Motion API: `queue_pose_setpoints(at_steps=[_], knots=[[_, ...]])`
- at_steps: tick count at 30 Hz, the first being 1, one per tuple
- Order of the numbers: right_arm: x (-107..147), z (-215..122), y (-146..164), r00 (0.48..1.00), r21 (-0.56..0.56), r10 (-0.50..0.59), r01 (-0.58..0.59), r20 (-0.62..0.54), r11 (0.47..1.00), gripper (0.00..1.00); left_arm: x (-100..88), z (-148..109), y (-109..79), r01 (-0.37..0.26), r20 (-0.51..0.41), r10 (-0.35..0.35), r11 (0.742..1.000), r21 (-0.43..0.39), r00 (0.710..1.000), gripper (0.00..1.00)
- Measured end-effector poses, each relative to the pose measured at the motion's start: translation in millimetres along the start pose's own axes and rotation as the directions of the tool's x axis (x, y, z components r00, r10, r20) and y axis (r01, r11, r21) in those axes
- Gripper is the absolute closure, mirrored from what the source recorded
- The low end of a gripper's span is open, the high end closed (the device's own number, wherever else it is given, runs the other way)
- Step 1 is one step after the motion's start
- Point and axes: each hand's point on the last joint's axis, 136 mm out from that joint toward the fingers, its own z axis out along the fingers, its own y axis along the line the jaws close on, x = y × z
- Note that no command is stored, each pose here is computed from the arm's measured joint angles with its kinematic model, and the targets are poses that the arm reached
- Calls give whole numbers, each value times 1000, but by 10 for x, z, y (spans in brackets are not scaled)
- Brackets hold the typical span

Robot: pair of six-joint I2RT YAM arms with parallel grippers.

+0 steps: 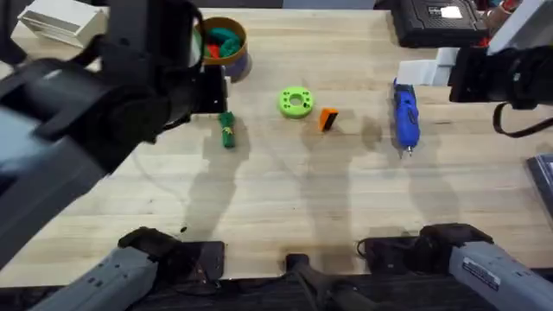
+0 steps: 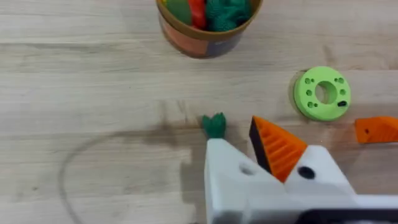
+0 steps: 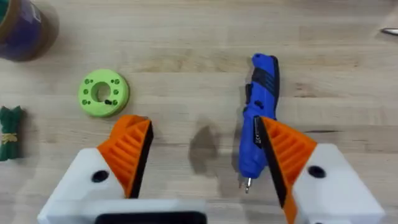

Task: Pick up the gripper from the table and insert it into the empty holder that is missing its gripper. Then pick up a screw, insert it into the mounting hole, and use the screwdriver to tighten it. Finally, clean up the table by picking up the vegetable and placing it into the bucket.

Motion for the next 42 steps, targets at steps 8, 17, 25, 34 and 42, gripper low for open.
queue_pose_setpoints(at_steps=[8,17,25,34,42], knots=[[0,0,0,1000,0,0,0,0,1000,10,-113,-356,104,4,100,-2,1000,-18,995,991],[0,0,0,1000,0,0,0,0,1000,10,-138,-388,126,0,115,3,1000,-28,993,980],[0,1,0,1000,0,0,0,0,1000,11,-140,-389,127,-3,116,7,1000,-29,993,619],[0,1,0,1000,0,0,0,0,1000,10,-139,-389,127,-7,115,10,1000,-29,993,131],[0,1,0,1000,0,0,0,0,1000,11,-140,-389,127,-6,116,10,1000,-29,993,30]])
